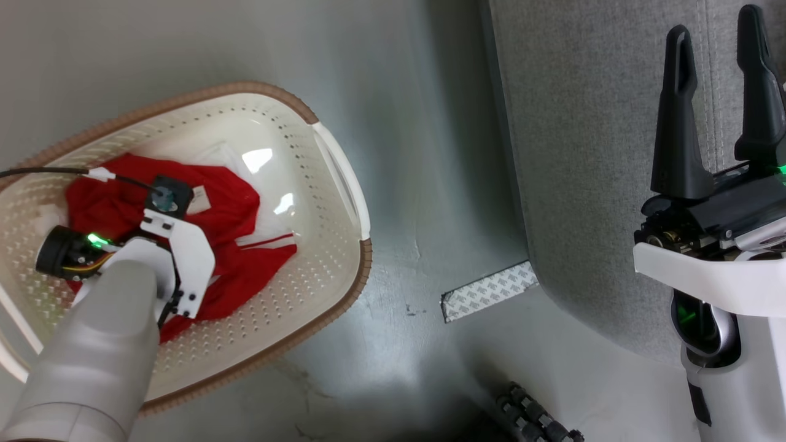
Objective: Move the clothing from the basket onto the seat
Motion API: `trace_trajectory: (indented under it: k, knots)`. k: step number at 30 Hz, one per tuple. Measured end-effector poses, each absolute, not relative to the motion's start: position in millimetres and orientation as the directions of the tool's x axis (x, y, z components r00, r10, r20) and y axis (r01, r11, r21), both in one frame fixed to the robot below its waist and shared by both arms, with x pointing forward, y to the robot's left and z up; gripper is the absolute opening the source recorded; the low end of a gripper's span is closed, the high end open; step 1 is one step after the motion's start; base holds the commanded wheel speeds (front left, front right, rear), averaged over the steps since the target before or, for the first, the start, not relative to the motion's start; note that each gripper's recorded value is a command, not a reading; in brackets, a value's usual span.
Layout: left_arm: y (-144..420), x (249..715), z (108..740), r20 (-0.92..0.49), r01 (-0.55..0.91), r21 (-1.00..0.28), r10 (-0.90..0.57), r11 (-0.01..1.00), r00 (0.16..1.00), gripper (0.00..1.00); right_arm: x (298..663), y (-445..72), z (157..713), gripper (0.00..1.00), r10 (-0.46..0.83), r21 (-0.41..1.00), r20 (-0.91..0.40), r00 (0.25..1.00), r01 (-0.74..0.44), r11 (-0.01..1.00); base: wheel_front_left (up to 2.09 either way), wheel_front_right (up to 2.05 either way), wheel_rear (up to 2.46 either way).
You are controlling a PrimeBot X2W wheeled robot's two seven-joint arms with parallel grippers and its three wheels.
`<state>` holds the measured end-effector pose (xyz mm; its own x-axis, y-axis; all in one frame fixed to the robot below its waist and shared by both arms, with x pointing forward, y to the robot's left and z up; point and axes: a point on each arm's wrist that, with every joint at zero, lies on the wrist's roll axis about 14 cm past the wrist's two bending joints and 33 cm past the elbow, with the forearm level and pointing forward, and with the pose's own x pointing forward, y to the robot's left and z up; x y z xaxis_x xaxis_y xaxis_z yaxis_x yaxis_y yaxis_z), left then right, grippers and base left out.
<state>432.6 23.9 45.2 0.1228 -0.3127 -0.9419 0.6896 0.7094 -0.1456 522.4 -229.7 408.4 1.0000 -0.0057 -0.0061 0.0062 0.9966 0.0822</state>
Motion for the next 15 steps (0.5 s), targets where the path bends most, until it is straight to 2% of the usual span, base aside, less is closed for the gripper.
trace_trajectory:
  k: [7, 8, 10, 15]
  knots:
    - [30.1, 423.0, 34.2, -0.971, 0.787, -0.121, -0.239, 0.605, 0.035, 1.00, 521.4, -230.3, 402.6, 1.00, -0.008, 0.086, -0.016, 1.000, 0.010, 0.996, 0.00, 0.00, 0.00]
    - [30.8, 422.8, 34.1, -0.973, 0.794, -0.118, -0.230, 0.596, 0.029, 0.95, 521.4, -230.4, 402.7, 1.00, -0.009, 0.089, -0.016, 1.000, 0.011, 0.996, 0.00, 0.00, 0.00]
    - [32.9, 423.0, 34.0, -0.975, 0.806, -0.112, -0.221, 0.581, 0.025, 0.00, 521.2, -230.6, 403.5, 1.00, -0.010, 0.089, -0.015, 1.000, 0.011, 0.996, 0.00, 0.00, 0.00]
    - [34.9, 431.3, 36.9, -0.973, 0.807, -0.096, -0.226, 0.582, 0.048, 0.00, 521.1, -233.0, 408.9, 1.00, -0.015, 0.090, -0.006, 1.000, 0.016, 0.996, 0.00, 0.00, 0.00]
